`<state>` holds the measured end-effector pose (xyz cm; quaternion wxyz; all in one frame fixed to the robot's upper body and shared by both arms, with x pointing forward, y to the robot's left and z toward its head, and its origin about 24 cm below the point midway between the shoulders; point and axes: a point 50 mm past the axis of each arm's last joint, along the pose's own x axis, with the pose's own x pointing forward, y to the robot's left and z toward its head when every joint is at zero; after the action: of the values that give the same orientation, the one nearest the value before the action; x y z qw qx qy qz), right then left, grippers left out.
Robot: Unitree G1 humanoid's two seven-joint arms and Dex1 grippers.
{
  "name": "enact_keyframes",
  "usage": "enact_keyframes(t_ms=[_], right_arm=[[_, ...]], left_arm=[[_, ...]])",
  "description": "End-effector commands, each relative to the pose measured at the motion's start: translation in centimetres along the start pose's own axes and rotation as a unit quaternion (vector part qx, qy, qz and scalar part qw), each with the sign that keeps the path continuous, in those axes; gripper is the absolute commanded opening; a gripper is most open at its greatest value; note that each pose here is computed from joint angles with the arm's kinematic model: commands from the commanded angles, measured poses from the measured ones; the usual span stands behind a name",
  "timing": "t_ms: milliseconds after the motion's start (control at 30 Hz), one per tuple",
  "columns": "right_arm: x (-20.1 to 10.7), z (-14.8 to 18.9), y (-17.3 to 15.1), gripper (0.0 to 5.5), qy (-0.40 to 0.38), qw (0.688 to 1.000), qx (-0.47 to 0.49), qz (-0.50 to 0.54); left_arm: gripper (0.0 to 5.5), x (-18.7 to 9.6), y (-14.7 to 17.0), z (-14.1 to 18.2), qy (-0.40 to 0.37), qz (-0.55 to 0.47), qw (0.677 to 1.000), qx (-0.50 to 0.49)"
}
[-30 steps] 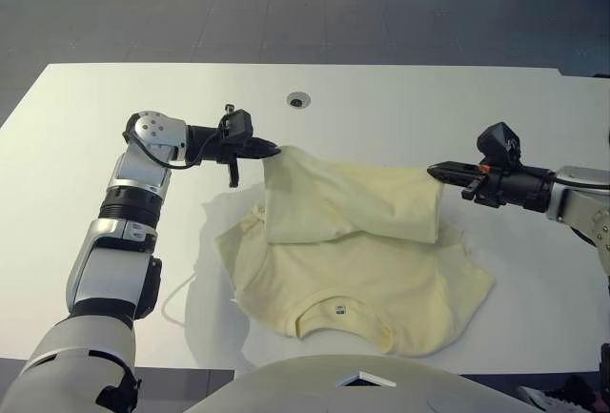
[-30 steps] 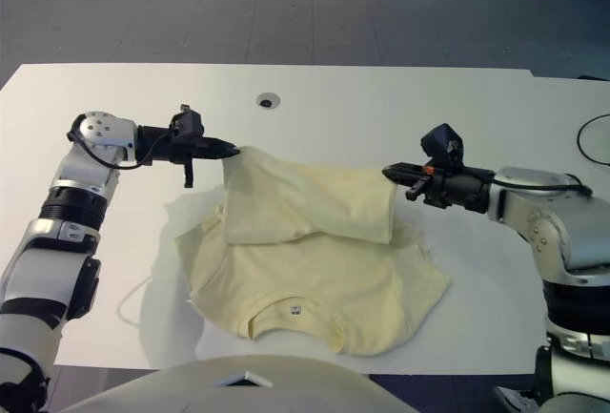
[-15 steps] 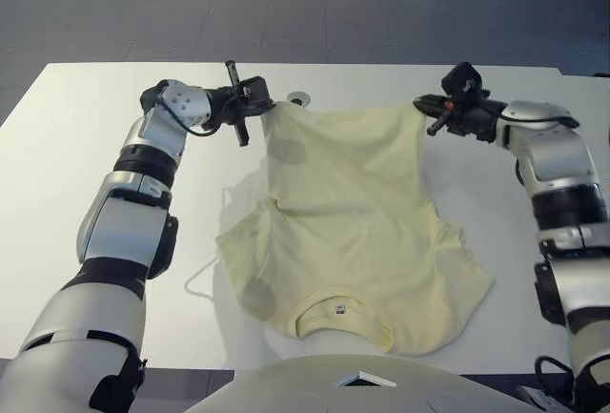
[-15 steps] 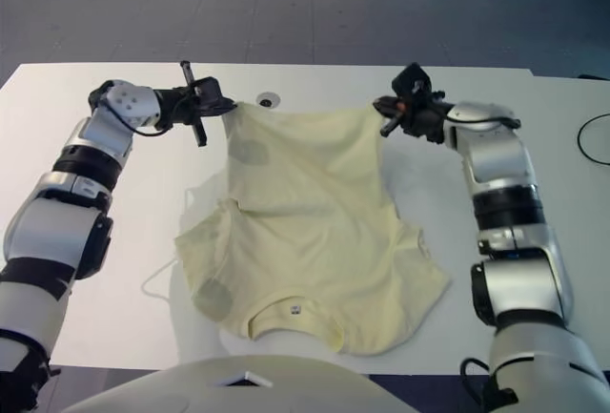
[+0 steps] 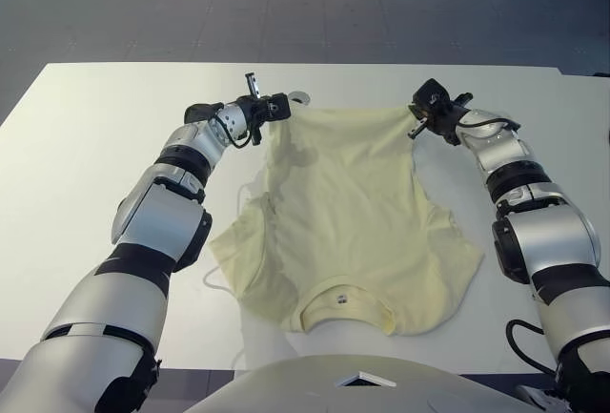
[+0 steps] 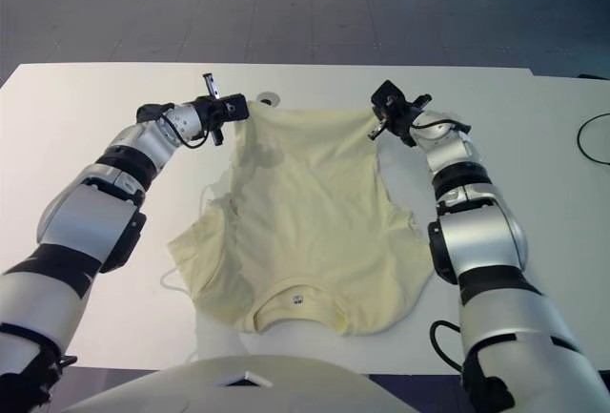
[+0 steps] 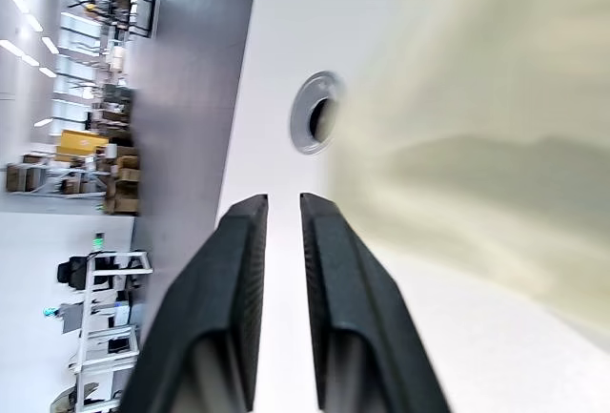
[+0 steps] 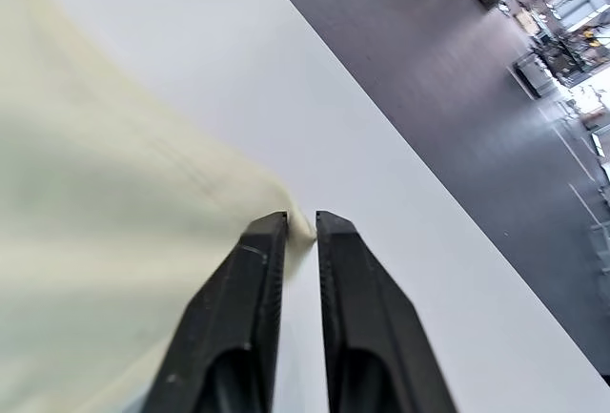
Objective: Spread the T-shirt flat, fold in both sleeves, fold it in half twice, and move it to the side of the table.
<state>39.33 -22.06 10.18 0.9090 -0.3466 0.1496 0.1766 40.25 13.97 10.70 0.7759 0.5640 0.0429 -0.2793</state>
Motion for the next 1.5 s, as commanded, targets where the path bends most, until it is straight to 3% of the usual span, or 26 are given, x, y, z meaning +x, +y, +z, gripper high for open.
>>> enact_keyframes(t_ms=[33, 300, 567, 700, 833, 1033, 1200, 1500], right_arm=[[-0.1, 0.6, -1.2, 1.27, -0.003, 0.999, 0.019, -0.041], [-0.7, 1.5, -3.0, 2.46, -0.061, 0.987, 0.095, -0.11], [-1.3, 1.2, -2.4, 3.75, -0.125, 0.977, 0.167, -0.046], [-4.2, 0.1, -2.4, 4.42, -0.162, 0.968, 0.189, -0.023], [-9.6, -0.6, -0.6, 5.13, -0.178, 0.962, 0.205, -0.01], [-14.9, -1.4, 3.2, 5.37, -0.188, 0.947, 0.261, -0.009], [-16.7, -1.8, 6.7, 5.37, -0.173, 0.936, 0.307, 0.016], [-19.5, -3.5, 8.9, 5.37, -0.101, 0.925, 0.365, 0.011]], left_arm=[[1.38, -0.2, 0.8, -0.3, 0.002, 0.025, 1.0, -0.01], [2.62, -1.0, 2.9, -1.3, 0.022, 0.1, 0.994, -0.026], [3.96, -2.1, 1.0, -1.0, -0.115, 0.046, 0.979, -0.161], [4.65, -5.0, 0.4, -2.8, -0.153, 0.052, 0.971, -0.178], [5.38, -9.7, -1.3, -4.7, -0.142, 0.078, 0.96, -0.227], [5.4, -15.9, -5.6, -5.5, -0.097, 0.084, 0.928, -0.349], [5.4, -20.7, -9.3, -5.3, -0.018, 0.055, 0.88, -0.471], [5.4, -25.6, -11.5, -3.9, 0.05, -0.035, 0.842, -0.536]])
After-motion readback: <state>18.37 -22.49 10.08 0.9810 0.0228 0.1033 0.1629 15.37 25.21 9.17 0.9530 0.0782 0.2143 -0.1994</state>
